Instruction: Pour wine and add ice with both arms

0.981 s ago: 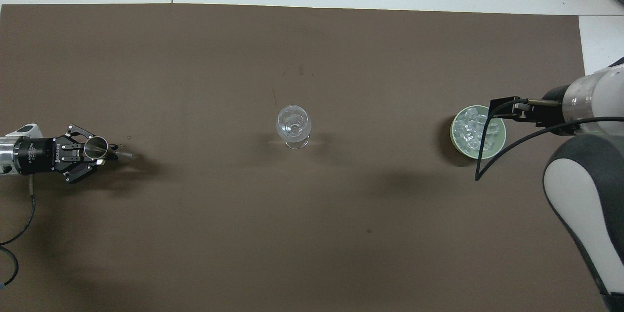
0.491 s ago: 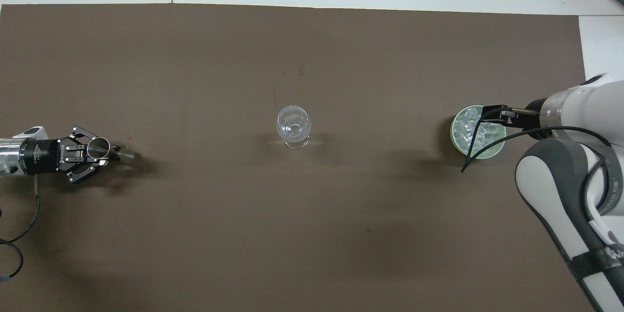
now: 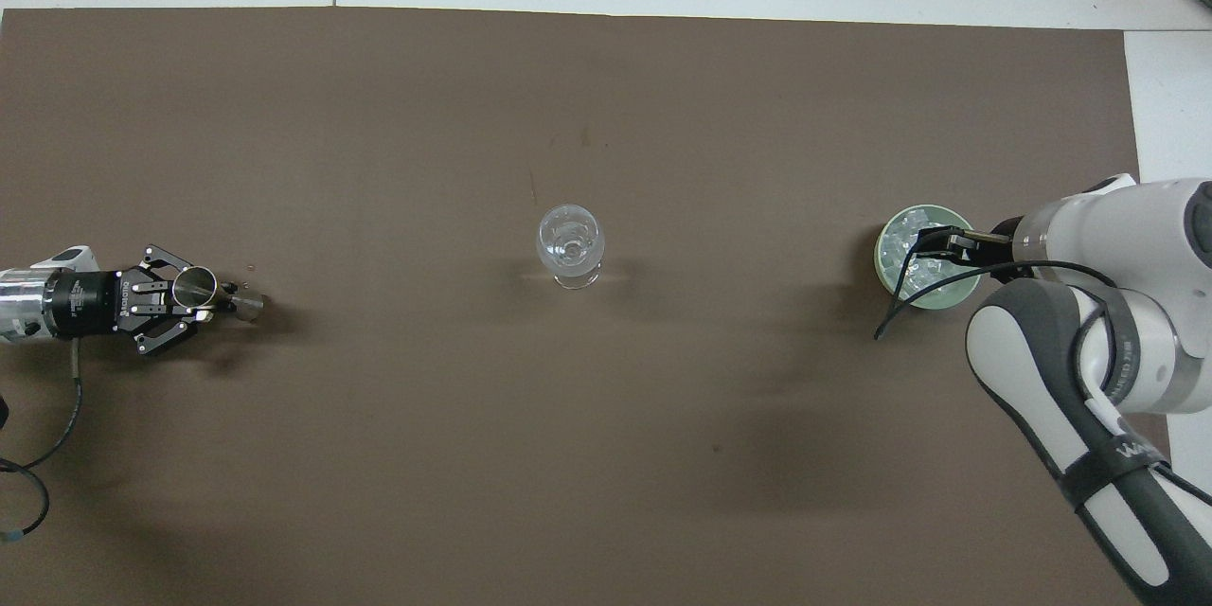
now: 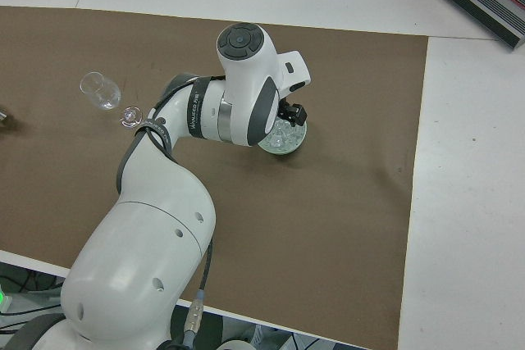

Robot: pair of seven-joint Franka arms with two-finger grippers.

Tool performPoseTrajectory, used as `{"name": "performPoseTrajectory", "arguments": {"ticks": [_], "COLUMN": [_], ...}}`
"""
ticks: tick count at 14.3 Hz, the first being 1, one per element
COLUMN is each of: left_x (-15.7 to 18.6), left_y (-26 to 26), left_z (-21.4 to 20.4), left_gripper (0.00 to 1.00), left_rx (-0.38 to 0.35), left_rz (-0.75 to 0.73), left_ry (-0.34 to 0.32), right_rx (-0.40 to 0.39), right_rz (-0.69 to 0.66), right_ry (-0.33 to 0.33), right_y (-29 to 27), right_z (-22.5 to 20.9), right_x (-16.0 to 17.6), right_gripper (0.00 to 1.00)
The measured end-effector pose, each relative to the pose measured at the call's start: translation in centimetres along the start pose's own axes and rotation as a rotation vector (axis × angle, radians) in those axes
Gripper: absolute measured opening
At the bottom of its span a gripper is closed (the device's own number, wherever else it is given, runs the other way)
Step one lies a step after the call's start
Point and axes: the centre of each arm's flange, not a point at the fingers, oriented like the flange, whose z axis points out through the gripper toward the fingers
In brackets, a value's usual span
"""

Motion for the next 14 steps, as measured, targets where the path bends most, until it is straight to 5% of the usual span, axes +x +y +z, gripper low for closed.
{"name": "performPoseTrajectory", "arguments": {"ticks": [10,12,14], "left_x": [0.7,0.8,1.1], "left_y": [0.2,0.3,0.4], "left_z": [0.0,-0.1,-0.1], "left_gripper": [0.22,0.22,0.22], "left_rx": [0.001,0.005,0.007], "left_rz": [-0.006,-0.006,-0.008], "left_ry": [-0.003,0.001,0.001], "right_rx": [0.001,-0.001,-0.002], "right_rz": [-0.032,-0.031,-0.030], "right_ry": [-0.006,-0.009,-0.013], "right_y": [-1.4,-1.3,-1.3], "right_z": [4.2,4.4,4.6], "right_x": [-2.2,-2.2,-2.2], "right_gripper": [0.91,0.84,0.67]}}
